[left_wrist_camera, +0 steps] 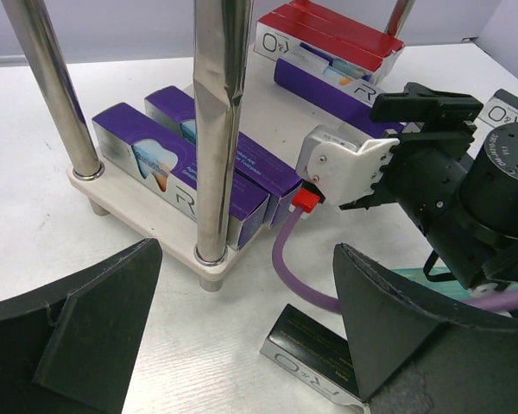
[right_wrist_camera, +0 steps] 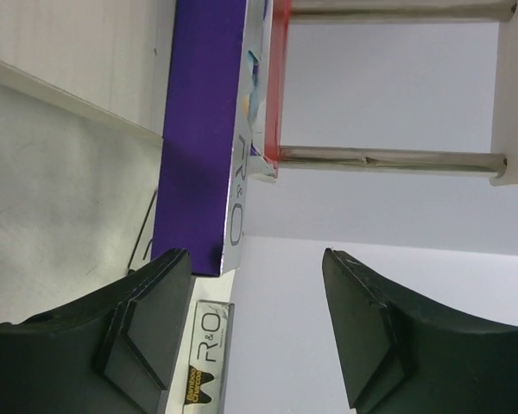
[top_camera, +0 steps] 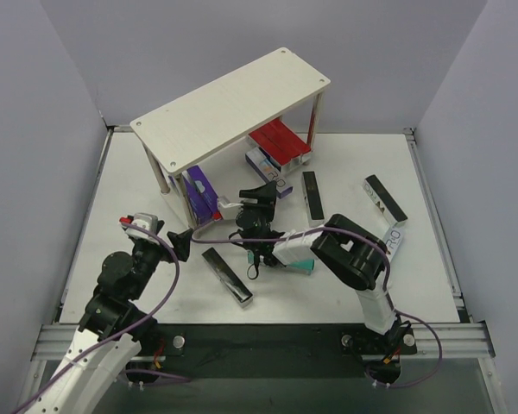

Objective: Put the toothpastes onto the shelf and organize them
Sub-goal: Adjust the toothpaste on the shelf.

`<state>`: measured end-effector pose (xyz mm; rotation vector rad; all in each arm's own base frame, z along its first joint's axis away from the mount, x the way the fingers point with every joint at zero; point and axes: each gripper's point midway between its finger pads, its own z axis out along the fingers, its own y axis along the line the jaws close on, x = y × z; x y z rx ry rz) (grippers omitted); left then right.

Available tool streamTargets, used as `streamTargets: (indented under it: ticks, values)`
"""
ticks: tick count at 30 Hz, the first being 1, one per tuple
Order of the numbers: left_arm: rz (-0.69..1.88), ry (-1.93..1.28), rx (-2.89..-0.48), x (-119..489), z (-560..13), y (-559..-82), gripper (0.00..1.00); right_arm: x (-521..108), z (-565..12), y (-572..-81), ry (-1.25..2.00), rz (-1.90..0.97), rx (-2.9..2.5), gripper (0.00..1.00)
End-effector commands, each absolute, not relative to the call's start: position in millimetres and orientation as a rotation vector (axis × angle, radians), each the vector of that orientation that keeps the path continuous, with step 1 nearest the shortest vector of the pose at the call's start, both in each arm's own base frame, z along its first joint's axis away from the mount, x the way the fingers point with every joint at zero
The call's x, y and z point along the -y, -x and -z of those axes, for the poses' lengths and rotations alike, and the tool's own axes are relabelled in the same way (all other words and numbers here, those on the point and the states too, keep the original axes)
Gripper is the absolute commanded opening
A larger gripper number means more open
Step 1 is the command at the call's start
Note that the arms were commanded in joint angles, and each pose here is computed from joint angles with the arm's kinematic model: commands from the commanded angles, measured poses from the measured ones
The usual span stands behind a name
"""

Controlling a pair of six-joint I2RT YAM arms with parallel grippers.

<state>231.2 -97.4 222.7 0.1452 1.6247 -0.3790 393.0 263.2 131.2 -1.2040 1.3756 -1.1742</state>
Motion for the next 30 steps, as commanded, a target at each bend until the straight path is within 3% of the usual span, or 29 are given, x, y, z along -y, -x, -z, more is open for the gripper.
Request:
streamTargets:
  ticks: [1, 12, 21, 30]
  values:
    - [0.384, -0.144, -1.577, 98, -234, -233, 0.92, -270, -163, -384, 1.128, 1.074, -1.373, 0.63]
    - [0.376, -0.137, -1.577, 96, -235, -233, 0.92, -264, -182, -373, 1.038, 0.832, -1.539, 0.64]
    - [0.352, -0.114, -1.571, 89, -236, -231, 0.92, -290, -151, -318, 1.025, -0.025, -1.839, 0.63]
    - [0.388, -0.107, -1.556, 86, -273, -215, 0.92, -326, -157, -304, 0.963, -0.735, -1.871, 0.57]
